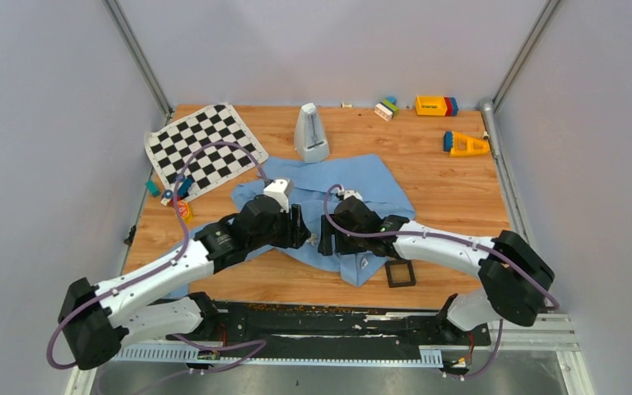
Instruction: Remove the brooch from the garment
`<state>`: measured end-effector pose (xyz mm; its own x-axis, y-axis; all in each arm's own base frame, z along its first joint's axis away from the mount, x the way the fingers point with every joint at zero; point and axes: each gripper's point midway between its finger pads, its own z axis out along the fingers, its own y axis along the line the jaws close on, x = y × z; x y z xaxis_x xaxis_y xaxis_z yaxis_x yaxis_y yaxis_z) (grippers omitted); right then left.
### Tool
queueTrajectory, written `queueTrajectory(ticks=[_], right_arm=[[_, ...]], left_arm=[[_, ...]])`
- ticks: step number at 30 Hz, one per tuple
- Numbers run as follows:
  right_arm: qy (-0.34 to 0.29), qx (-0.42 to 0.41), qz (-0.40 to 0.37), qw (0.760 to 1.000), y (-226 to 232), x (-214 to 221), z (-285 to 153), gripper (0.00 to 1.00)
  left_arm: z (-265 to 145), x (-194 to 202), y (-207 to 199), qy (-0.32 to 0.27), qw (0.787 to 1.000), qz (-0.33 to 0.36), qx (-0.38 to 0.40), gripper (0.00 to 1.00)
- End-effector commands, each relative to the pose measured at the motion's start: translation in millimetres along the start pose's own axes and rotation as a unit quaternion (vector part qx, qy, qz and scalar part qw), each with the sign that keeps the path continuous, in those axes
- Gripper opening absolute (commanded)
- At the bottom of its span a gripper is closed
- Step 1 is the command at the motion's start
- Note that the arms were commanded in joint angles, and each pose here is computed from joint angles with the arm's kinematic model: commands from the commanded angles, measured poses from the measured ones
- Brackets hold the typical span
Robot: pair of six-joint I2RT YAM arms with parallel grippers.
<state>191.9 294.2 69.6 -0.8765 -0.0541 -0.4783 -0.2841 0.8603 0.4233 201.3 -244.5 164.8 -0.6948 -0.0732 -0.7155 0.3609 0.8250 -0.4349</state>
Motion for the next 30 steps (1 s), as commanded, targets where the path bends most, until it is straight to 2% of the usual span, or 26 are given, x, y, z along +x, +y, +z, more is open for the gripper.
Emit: queueTrajectory(ticks=[1,4,7,9,12,14,19,22,27,30], right_arm=[[-0.067,0.061,0.029,0.995,-3.7,-41.8,15.9,0.72],[-0.06,0.109,0.03,0.992,-14.4,-45.6,34.1,0.71],[-0.052,0.151,0.031,0.987,-25.7,-47.5,48.0,0.61],[-0.044,0.152,0.035,0.987,-26.6,-47.6,54.3,0.47],[-0.045,0.131,0.042,0.99,-16.9,-49.9,51.4,0.1],[-0.061,0.094,0.035,0.993,-2.5,-56.1,39.8,0.0],[-0.084,-0.037,-0.011,0.996,41.5,-64.4,4.5,0.0],[-0.075,-0.125,-0.035,0.989,69.7,-57.6,-15.1,0.0],[-0.059,-0.181,-0.049,0.98,86.0,-48.6,-31.8,0.0],[-0.057,-0.197,-0.053,0.977,89.5,-45.8,-37.7,0.0]], left_arm=[[20.6,5.7,29.3,0.024,0.998,0.028,-0.046,0.57],[38.6,10.0,54.9,0.03,0.998,-0.04,-0.031,0.49],[43.4,22.5,71.4,0.039,0.997,-0.054,-0.042,0.48],[44.7,34.6,84.0,0.052,0.995,-0.048,-0.063,0.48],[43.6,51.0,94.3,0.069,0.993,-0.053,-0.078,0.46],[40.1,55.1,86.4,0.079,0.994,-0.053,-0.057,0.41],[22.1,47.0,56.1,0.048,0.998,-0.009,-0.029,0.39],[10.7,38.0,46.0,0.026,0.999,0.012,-0.033,0.45],[-1.3,32.0,19.1,0.002,1.0,0.01,0.015,0.49],[-3.9,31.5,15.4,-0.002,1.0,-0.006,0.018,0.51]])
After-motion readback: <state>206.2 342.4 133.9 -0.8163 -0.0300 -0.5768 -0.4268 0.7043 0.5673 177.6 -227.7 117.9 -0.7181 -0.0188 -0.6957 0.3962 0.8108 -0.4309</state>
